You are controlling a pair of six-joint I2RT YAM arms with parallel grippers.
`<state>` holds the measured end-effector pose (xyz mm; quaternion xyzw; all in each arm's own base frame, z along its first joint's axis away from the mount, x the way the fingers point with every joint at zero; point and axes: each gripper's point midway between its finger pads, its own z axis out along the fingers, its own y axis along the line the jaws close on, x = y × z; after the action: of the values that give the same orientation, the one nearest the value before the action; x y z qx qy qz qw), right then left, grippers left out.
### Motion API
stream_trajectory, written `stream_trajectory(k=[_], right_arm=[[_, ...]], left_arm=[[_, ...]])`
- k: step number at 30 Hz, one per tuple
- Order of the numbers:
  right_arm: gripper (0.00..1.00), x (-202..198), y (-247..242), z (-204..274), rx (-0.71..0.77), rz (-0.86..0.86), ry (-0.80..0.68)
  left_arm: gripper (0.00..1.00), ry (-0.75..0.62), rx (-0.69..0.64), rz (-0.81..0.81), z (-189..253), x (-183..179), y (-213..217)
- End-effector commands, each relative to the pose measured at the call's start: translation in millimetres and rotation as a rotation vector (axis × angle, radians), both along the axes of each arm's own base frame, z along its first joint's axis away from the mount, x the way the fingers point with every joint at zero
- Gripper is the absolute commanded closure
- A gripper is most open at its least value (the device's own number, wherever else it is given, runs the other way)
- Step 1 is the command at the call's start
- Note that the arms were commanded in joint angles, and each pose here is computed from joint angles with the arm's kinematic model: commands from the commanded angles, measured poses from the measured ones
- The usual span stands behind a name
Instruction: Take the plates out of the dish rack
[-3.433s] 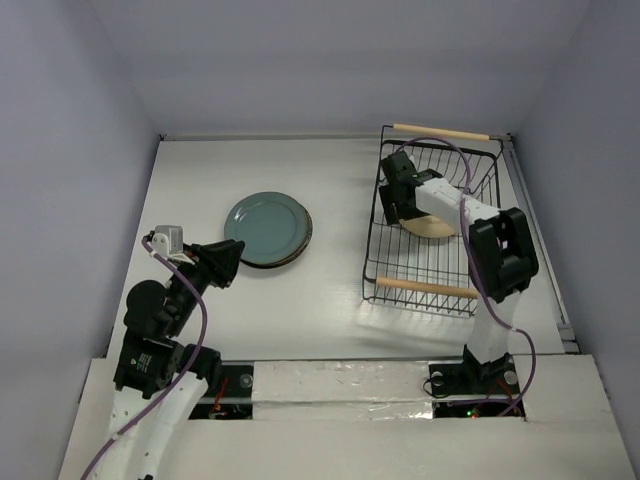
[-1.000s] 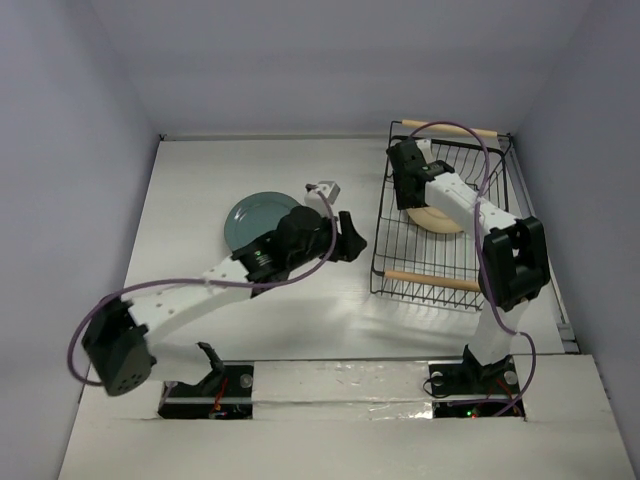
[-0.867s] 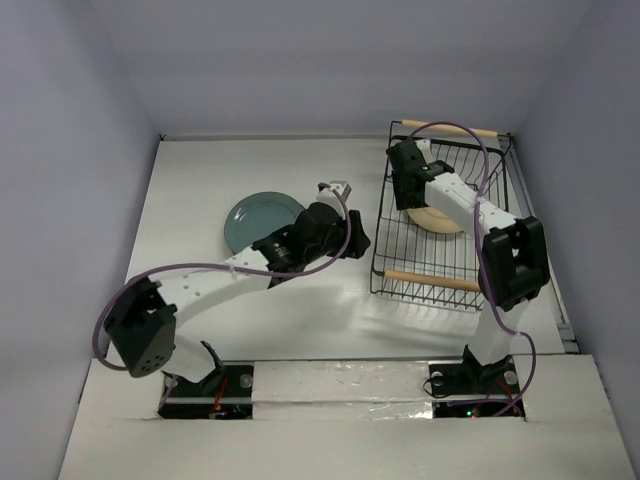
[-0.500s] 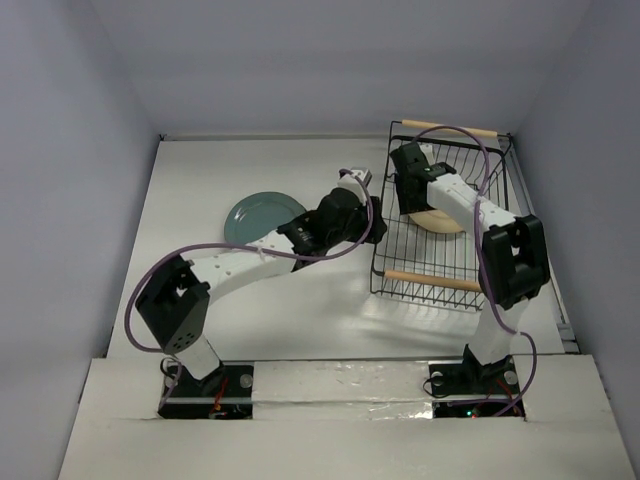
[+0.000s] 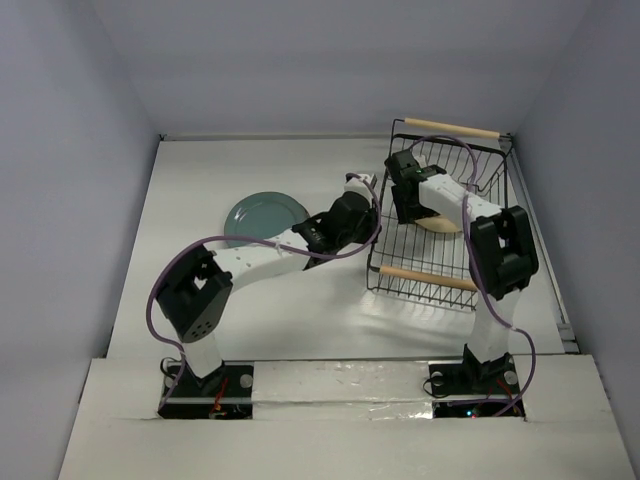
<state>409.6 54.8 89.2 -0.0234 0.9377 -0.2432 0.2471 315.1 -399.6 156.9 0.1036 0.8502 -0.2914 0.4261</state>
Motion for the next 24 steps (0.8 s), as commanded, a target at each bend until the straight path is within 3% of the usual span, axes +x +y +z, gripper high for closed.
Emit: stream_trajectory(k=[1, 12, 21, 24], right_arm=[[0.07, 10, -4, 16, -0.035, -0.002, -0.024], [0.06, 5, 10, -7, 0.028, 0.083, 0.064], [0.04, 10, 3, -11, -0.014, 0.081, 0.091], [0.04, 11, -14, -8, -0.118, 0.014, 0.072]], left_arm=[[1.0, -0.025, -0.008, -0.02, 3, 5, -6], [1.0, -0.027, -0.073, -0.01, 6, -11, 4], [1.0, -0.029, -0.118, -0.005, 11, -18, 10], [1.0, -0.031, -0.114, 0.004, 11, -18, 13]])
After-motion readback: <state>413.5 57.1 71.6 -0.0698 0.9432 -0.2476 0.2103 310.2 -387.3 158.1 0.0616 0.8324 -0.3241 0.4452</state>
